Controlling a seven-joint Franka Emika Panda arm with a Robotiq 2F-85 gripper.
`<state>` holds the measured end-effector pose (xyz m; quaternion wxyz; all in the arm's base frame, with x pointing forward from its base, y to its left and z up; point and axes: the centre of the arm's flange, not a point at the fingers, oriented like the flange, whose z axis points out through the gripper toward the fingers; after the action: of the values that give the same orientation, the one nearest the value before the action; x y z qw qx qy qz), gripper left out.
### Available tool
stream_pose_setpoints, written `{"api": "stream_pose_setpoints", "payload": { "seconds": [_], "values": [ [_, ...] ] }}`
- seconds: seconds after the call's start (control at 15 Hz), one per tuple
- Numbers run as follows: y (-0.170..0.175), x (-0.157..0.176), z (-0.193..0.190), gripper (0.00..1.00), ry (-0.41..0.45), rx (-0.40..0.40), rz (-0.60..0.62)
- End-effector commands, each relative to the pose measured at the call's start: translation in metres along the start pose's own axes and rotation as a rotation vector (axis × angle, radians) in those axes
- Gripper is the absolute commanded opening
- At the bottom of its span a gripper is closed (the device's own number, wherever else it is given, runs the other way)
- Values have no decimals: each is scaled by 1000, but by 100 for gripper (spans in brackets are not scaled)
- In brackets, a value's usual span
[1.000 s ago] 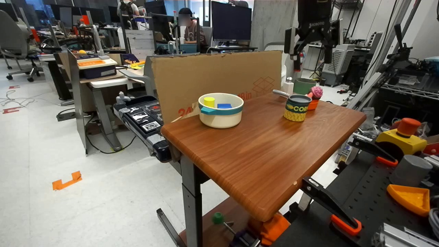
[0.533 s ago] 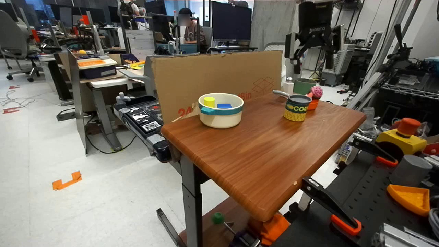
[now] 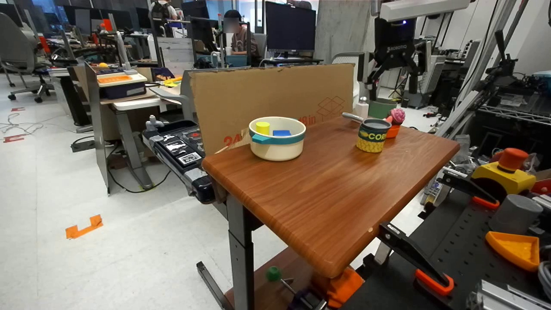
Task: Uncover the can and put the pink ball inside and the red plush to the white bowl
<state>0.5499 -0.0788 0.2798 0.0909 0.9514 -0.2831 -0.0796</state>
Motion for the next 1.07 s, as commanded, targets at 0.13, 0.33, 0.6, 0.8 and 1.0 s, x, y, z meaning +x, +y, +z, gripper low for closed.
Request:
{"api": "stream_pose_setpoints", "payload": {
  "seconds": [0.13,0.33,0.6,0.8,1.0],
  "values": [
    [-2,16,15,100,96,-11,73],
    [-2,22,20,100,117,-3,96],
    [-5,17,15,100,102,30,96],
    [-12,6,4,100,89,63,80],
    [-21,-5,-6,100,85,88,66]
  ]
}}
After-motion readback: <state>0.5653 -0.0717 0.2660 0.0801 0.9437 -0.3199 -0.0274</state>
